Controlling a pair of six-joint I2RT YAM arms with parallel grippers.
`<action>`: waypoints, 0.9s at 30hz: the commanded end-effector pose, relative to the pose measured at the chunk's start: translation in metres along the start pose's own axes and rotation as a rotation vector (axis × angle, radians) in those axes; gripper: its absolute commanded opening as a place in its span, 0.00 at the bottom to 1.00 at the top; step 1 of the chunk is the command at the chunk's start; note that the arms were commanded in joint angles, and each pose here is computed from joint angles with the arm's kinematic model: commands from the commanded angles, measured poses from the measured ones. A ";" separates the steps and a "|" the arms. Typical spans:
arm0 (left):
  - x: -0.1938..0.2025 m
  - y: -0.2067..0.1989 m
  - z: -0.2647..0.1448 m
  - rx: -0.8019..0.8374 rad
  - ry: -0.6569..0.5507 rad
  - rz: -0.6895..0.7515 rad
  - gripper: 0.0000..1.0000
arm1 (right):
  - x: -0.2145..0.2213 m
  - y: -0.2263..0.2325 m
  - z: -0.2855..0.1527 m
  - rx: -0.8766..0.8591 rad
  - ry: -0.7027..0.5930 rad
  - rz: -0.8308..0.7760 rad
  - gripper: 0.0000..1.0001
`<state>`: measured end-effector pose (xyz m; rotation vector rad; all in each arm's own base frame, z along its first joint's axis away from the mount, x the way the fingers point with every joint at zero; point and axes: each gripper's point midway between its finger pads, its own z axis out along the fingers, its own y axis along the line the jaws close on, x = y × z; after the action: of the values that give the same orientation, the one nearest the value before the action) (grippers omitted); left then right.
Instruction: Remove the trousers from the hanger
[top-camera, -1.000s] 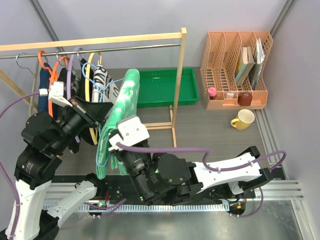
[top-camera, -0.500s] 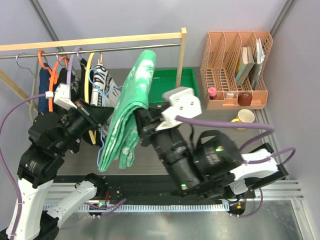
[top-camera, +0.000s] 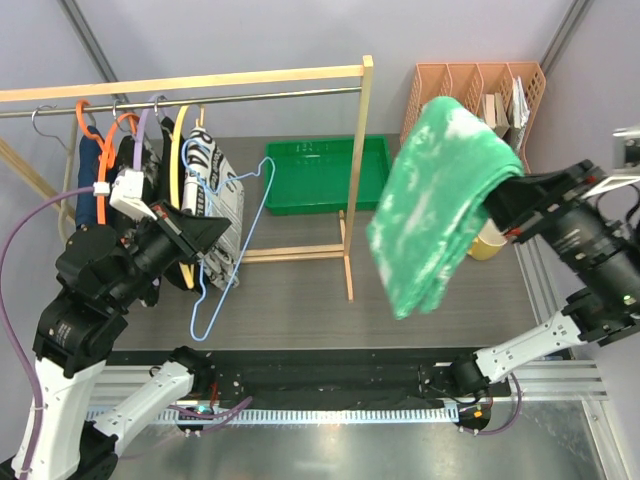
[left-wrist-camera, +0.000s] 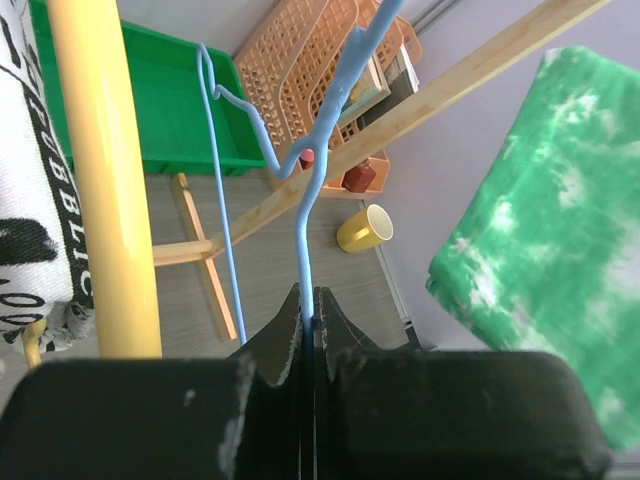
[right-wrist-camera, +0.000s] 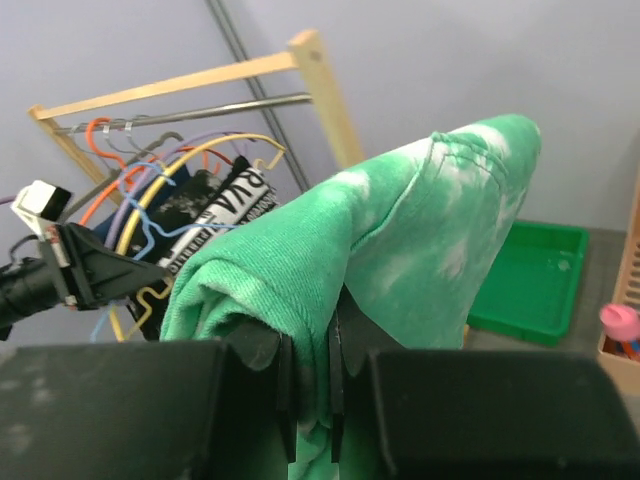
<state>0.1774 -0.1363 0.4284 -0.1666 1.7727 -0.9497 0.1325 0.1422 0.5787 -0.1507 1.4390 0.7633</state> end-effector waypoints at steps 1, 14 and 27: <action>-0.016 -0.015 -0.010 0.053 -0.050 0.050 0.01 | 0.045 -0.036 -0.016 0.011 0.089 -0.020 0.01; 0.000 0.013 -0.013 -0.043 -0.027 0.067 0.00 | 0.105 -0.167 -0.051 0.283 0.056 0.138 0.01; 0.002 0.019 -0.023 -0.057 -0.026 0.123 0.01 | 0.111 -0.171 -0.045 0.355 0.089 0.061 0.01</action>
<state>0.1659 -0.1174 0.4122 -0.1426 1.7959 -0.8381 0.1587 0.0766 0.3996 -0.2163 1.6061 0.8200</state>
